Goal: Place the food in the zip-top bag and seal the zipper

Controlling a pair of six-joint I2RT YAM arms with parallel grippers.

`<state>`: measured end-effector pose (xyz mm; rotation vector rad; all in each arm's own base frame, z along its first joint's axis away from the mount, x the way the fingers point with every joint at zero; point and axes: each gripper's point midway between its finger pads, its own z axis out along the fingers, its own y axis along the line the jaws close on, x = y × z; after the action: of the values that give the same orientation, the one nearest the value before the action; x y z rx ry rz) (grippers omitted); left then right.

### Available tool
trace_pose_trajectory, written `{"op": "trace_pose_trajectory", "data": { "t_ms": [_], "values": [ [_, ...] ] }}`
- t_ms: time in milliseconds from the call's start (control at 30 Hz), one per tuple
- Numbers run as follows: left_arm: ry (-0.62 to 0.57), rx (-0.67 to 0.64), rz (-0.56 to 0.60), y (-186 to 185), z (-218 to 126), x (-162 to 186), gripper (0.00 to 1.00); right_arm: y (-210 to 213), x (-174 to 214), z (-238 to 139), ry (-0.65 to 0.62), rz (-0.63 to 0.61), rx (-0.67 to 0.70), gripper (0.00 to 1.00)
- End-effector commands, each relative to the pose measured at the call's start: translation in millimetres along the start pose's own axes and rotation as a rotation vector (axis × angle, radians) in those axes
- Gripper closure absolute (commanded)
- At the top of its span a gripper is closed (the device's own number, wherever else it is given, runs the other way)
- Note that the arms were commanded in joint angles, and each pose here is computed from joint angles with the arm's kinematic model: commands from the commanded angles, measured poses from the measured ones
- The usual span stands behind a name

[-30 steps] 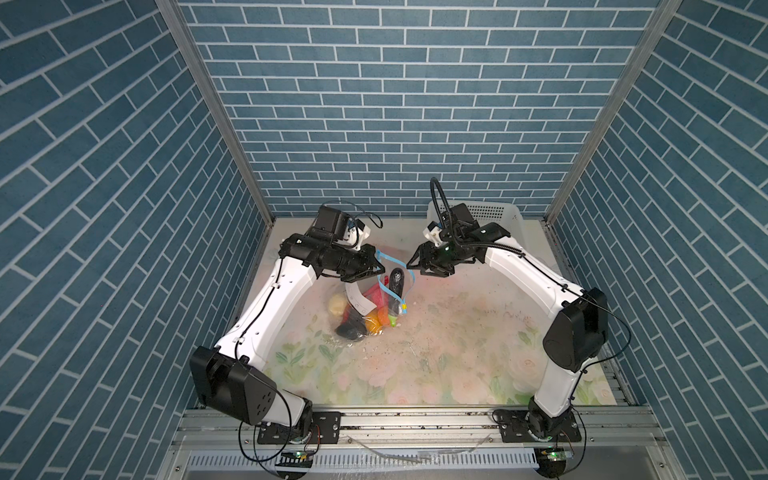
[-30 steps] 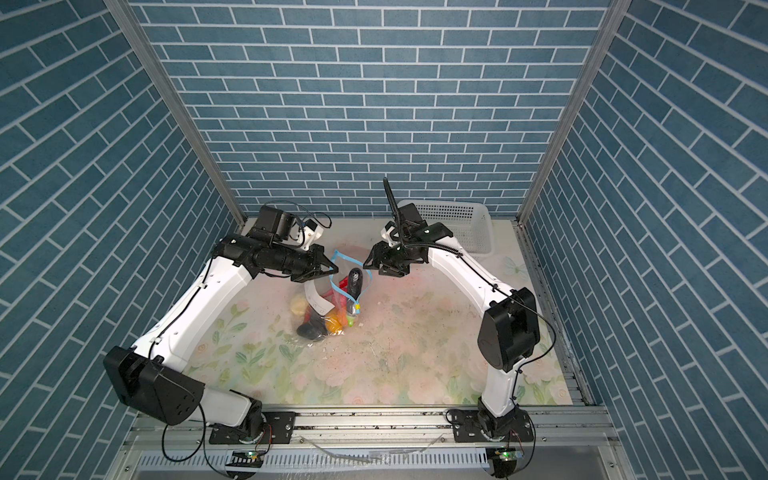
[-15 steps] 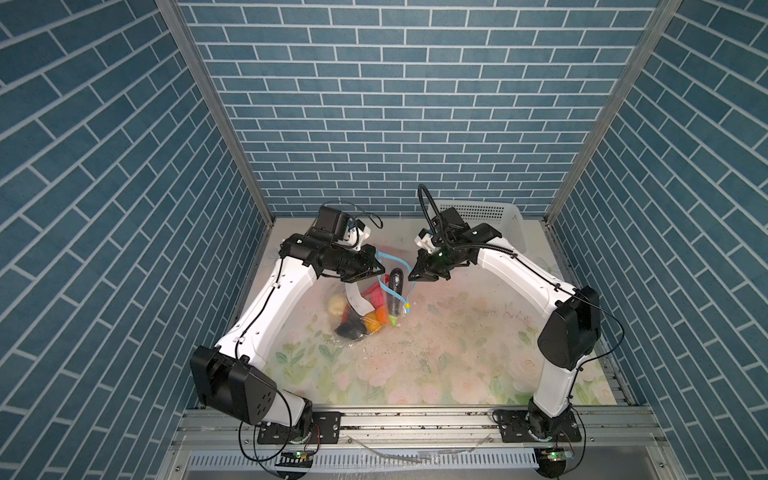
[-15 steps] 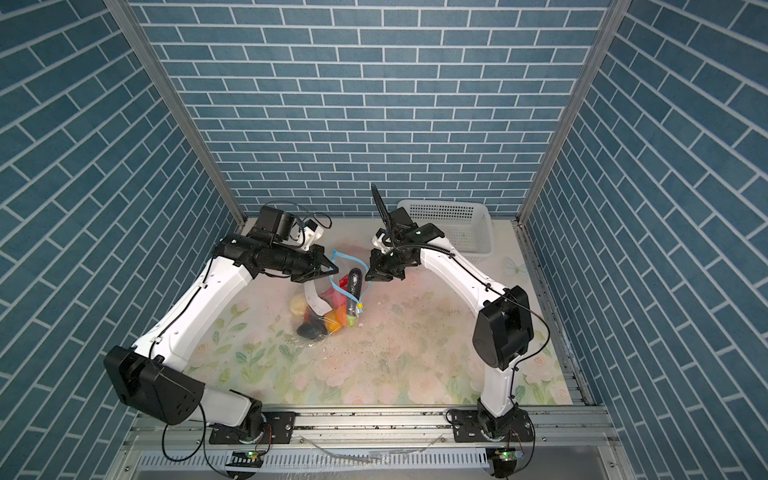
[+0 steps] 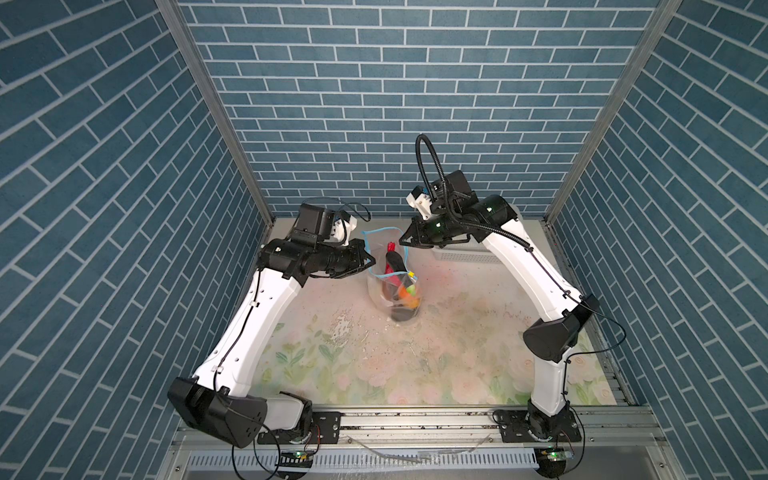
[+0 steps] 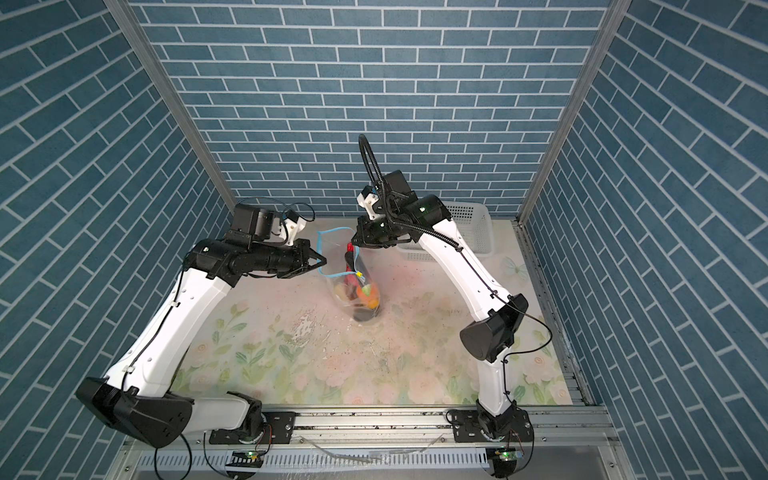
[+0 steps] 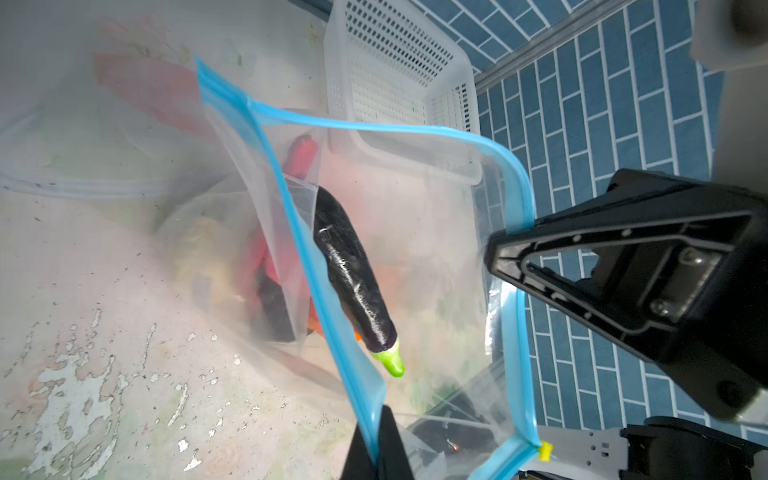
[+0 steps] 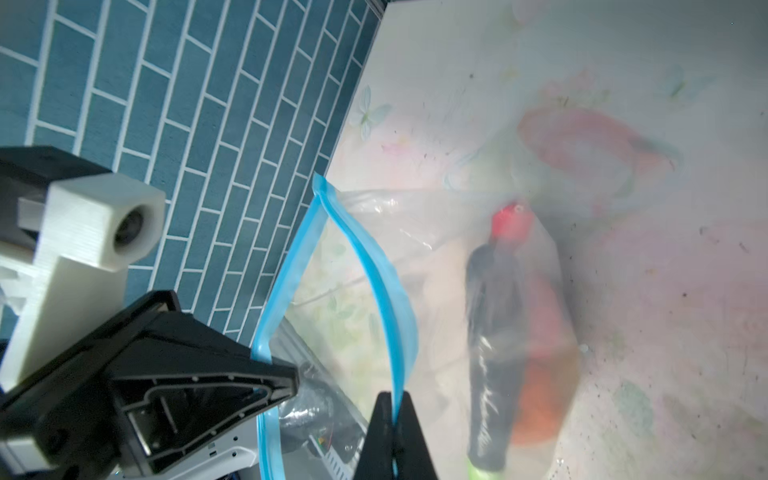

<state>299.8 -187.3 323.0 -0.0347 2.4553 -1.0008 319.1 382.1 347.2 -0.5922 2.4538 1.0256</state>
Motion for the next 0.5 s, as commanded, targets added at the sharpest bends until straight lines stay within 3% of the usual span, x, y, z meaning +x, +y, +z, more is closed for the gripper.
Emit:
{"op": "trace_pose_trajectory", "data": {
  "t_ms": [0,233,467],
  "values": [
    [-0.103,-0.024,0.009,-4,-18,-17,1.00,-1,7,-11,0.027,-0.090,0.071,1.00],
    [-0.089,-0.051,0.014,-4,-17,-4,1.00,2,2,-19,-0.003,-0.160,0.084,1.00],
    [-0.046,-0.090,-0.002,8,-8,13,1.00,-3,10,1,0.042,-0.242,0.056,1.00]
  ]
}}
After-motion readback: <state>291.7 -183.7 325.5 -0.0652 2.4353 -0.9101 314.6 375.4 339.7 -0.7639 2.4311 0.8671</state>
